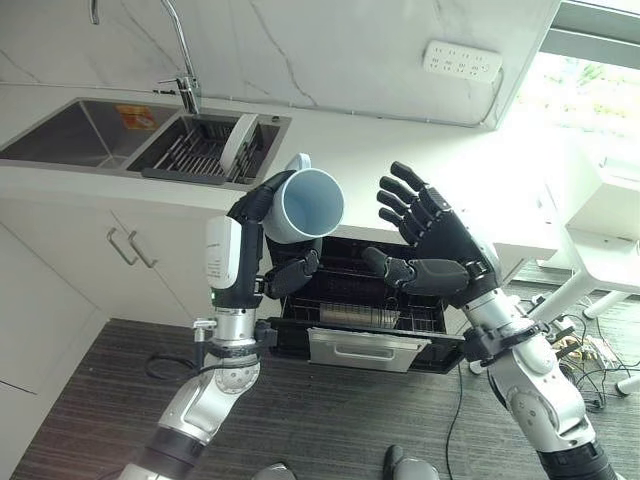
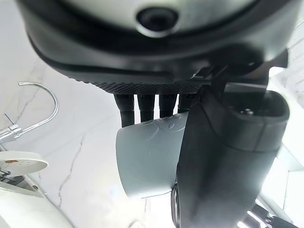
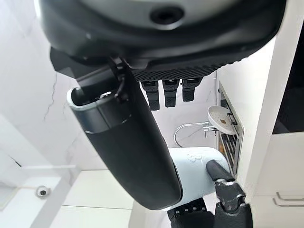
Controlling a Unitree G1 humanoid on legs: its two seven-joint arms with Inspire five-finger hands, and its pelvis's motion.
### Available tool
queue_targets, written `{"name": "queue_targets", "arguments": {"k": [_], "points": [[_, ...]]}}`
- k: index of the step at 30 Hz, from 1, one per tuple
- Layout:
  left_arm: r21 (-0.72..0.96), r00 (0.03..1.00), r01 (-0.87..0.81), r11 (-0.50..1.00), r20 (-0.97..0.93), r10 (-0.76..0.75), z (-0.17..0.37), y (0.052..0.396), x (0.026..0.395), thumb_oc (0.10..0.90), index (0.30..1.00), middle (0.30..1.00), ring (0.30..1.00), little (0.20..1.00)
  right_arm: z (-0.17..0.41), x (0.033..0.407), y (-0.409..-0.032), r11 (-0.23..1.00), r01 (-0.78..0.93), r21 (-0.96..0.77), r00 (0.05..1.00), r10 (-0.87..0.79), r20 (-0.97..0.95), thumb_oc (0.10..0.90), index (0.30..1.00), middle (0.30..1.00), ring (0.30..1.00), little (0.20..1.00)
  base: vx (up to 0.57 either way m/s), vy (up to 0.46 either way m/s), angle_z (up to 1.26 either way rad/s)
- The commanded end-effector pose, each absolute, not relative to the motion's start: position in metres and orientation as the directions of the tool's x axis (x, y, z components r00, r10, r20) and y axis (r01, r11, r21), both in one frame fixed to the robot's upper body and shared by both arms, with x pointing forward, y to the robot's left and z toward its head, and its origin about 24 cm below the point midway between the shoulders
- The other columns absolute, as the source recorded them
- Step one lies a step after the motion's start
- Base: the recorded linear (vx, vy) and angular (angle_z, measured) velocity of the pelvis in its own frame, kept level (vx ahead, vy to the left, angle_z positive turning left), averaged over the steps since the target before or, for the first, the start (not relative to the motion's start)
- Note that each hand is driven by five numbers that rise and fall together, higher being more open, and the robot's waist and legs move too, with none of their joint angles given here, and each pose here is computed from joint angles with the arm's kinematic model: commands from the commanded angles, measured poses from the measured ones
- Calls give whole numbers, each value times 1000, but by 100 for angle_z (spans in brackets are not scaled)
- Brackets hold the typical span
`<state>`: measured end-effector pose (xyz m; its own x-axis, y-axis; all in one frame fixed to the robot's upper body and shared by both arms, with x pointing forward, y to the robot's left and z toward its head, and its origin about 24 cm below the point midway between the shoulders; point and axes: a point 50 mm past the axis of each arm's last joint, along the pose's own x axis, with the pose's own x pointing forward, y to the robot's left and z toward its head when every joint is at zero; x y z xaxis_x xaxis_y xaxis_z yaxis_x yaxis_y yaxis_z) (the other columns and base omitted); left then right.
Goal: Place the dishes in the dishwasher.
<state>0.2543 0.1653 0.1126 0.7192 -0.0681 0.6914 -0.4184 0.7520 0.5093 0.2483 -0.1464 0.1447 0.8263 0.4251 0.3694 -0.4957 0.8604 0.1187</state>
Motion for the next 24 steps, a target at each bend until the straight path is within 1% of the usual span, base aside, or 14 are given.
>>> {"name": "queue_targets", "arguments": {"k": [1,12,18,24], "points": [[347,526,-464,815,848,-62,158,151,260,400,300,300,300,300,200,242,-140,833,-550,63,677,400,618,800,900,900,900,900,0,0,0],[330,532,-420,845,844,-66,160,142,259,400,300,300,300,300,196,247,-130,840,-540,55,694,407,594,800,900,900,900,900,-2,2,-1],[334,536,-396,855,840,-81,162,137,259,400,300,300,300,300,198,249,-127,837,-543,63,692,404,598,800,900,900,900,900,0,0,0],[351,541,-366,862,834,-109,160,130,259,400,300,300,300,300,199,251,-117,821,-569,49,681,437,588,800,900,900,900,900,0,0,0]]}}
